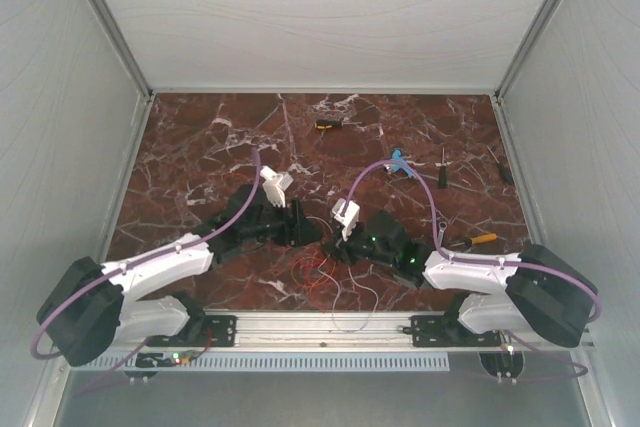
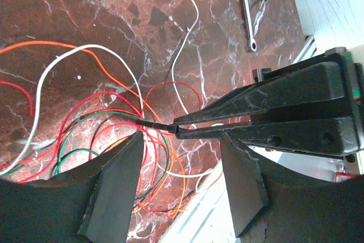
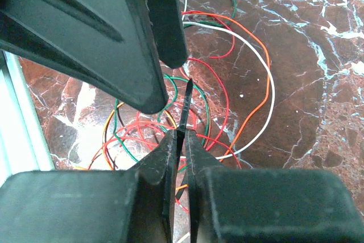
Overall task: Zip-tie the wires
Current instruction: Tie the cable at the center of the board.
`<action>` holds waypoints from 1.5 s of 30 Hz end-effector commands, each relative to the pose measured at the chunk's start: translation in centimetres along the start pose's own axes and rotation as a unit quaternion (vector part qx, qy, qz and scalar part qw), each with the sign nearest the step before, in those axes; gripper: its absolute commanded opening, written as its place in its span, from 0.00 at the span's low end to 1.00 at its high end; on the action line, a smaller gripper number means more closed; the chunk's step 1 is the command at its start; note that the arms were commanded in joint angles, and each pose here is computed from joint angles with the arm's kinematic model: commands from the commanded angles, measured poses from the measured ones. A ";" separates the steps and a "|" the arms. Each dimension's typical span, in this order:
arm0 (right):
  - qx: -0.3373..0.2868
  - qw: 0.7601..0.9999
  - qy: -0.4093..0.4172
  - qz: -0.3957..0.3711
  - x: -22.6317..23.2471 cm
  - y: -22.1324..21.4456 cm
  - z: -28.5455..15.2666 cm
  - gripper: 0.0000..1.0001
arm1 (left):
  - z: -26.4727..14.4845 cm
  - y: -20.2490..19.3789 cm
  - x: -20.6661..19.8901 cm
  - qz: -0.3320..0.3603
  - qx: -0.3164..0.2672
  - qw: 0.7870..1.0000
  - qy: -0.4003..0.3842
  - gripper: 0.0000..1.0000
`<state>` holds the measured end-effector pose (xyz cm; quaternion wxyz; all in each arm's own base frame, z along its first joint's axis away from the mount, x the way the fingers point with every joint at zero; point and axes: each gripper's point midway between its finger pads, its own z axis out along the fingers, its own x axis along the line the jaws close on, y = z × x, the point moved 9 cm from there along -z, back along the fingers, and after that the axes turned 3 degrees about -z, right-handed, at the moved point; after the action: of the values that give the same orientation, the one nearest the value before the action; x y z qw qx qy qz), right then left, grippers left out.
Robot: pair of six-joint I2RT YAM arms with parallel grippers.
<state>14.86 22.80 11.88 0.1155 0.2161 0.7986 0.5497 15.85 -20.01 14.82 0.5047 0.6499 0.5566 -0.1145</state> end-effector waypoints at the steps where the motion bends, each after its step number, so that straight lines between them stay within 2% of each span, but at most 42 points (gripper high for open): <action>1: -0.025 1.000 0.001 -0.018 -0.2 0.4 0.1 0.00 | 0.5 0.2 0.0 -0.009 0.012 0.999 -0.029 0.56; 9: -0.030 0.999 0.000 -0.022 -0.2 0.2 -0.1 0.00 | 1.4 -0.3 0.5 -0.022 0.033 0.998 -0.046 0.48; 13: -0.033 0.999 -0.003 -0.022 -0.3 0.2 -0.1 0.00 | 1.8 -0.4 0.6 -0.026 0.042 0.997 -0.053 0.40; 21: -0.036 0.999 -0.007 -0.023 -0.3 0.2 -0.3 0.00 | 2.4 -0.5 0.6 -0.032 0.054 0.995 -0.071 0.35; 26: -0.037 0.999 -0.010 -0.023 -0.4 0.1 -0.3 0.00 | 2.6 -0.5 0.5 -0.032 0.056 0.994 -0.083 0.27; 29: -0.039 0.999 -0.013 -0.023 -0.4 0.2 -0.4 0.00 | 2.6 -0.5 0.4 -0.033 0.061 0.993 -0.093 0.18; 32: -0.042 0.999 -0.018 -0.023 -0.5 0.3 -0.4 0.00 | 2.6 -0.6 0.3 -0.033 0.063 0.992 -0.099 0.16; 38: -0.051 0.998 -0.021 -0.024 -0.5 0.4 -0.7 0.00 | 2.6 -0.8 0.6 -0.030 0.063 0.993 -0.098 0.18; 41: -0.055 0.998 -0.020 -0.024 -0.5 0.4 -0.8 0.00 | 2.7 -0.9 0.7 -0.032 0.063 0.992 -0.100 0.33; 45: -0.057 0.998 -0.020 -0.024 -0.5 0.4 -0.9 0.00 | 3.1 -1.0 1.0 -0.036 0.064 0.993 -0.093 0.37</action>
<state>14.55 22.00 11.51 0.1341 0.2082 0.7888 0.5626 16.15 -21.42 11.72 0.4866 0.6501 0.5383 -0.2255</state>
